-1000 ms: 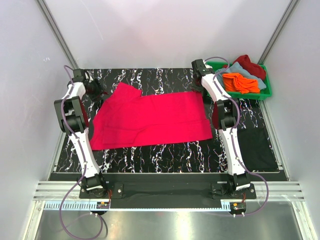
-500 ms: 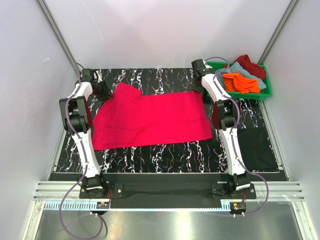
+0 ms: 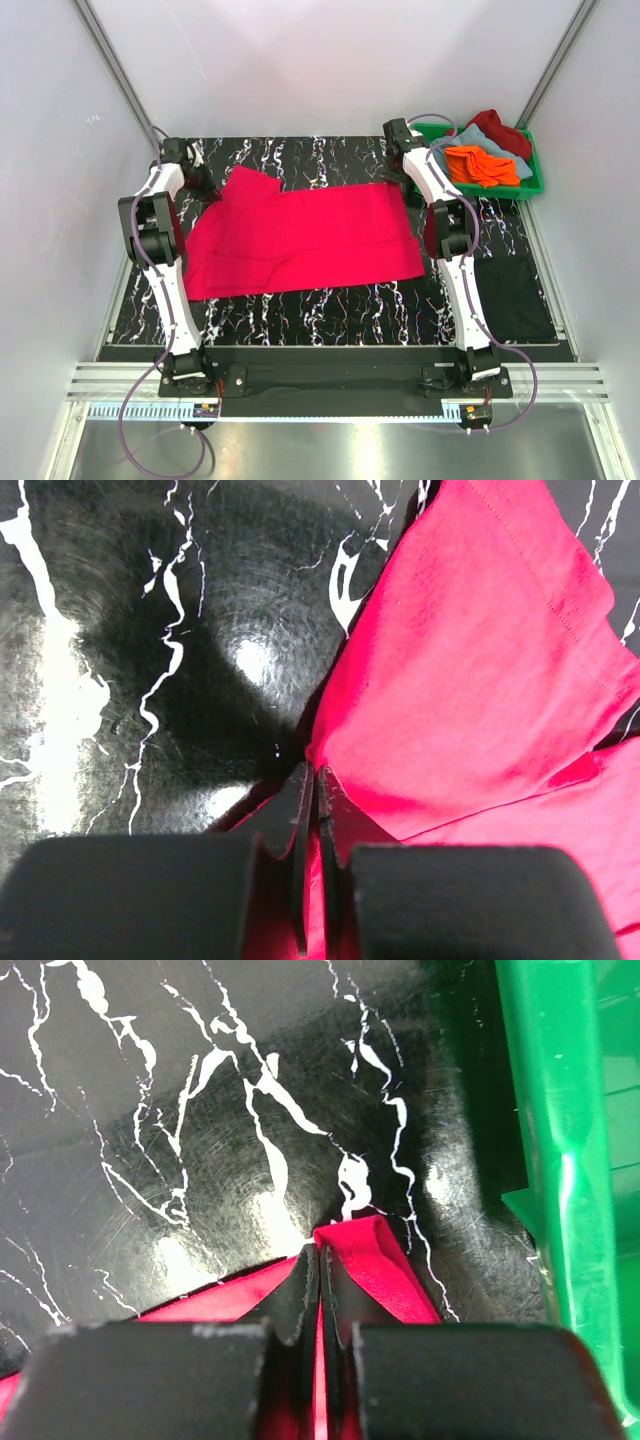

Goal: Fold and stack the t-shirts
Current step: Fold the tshirt

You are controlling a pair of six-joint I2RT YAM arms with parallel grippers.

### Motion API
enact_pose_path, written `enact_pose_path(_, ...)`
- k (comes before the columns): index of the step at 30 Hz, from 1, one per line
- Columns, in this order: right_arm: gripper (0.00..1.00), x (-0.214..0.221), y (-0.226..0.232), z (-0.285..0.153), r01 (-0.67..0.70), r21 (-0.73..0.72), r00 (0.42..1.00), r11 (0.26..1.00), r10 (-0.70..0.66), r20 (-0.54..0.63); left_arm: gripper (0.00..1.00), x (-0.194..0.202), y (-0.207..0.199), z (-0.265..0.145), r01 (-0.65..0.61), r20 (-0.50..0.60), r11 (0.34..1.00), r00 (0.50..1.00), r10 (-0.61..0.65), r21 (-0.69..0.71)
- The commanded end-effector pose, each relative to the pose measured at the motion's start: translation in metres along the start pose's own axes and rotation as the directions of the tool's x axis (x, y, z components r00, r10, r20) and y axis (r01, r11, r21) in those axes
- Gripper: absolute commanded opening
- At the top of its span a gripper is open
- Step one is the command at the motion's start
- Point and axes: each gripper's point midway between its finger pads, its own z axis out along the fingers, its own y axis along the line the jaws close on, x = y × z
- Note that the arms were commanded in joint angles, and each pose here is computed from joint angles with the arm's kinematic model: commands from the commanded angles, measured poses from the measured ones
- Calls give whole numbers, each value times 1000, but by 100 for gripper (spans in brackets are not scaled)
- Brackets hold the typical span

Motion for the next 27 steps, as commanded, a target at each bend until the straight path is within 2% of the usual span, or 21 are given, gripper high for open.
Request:
enact_pose_path(1,0,15,3,5,29,-12,998,999,-30,-49,0,-23,-10,-9,-8,57,1000,998,7,15)
enact_pose_path(16,0,-27,1,-53,59,-32,997,998,-57,47,0,-43,-36,-48,23,133,999,991,-30,47)
enact_pose_path(21,0,-39,10,-77,73,-116,996,991,-67,58,0,-41,-42,-70,40,151,998,987,-47,53)
enact_pose_path(27,0,-32,8,-89,75,-133,997,988,-71,28,0,-31,-44,-87,38,156,998,987,-45,46)
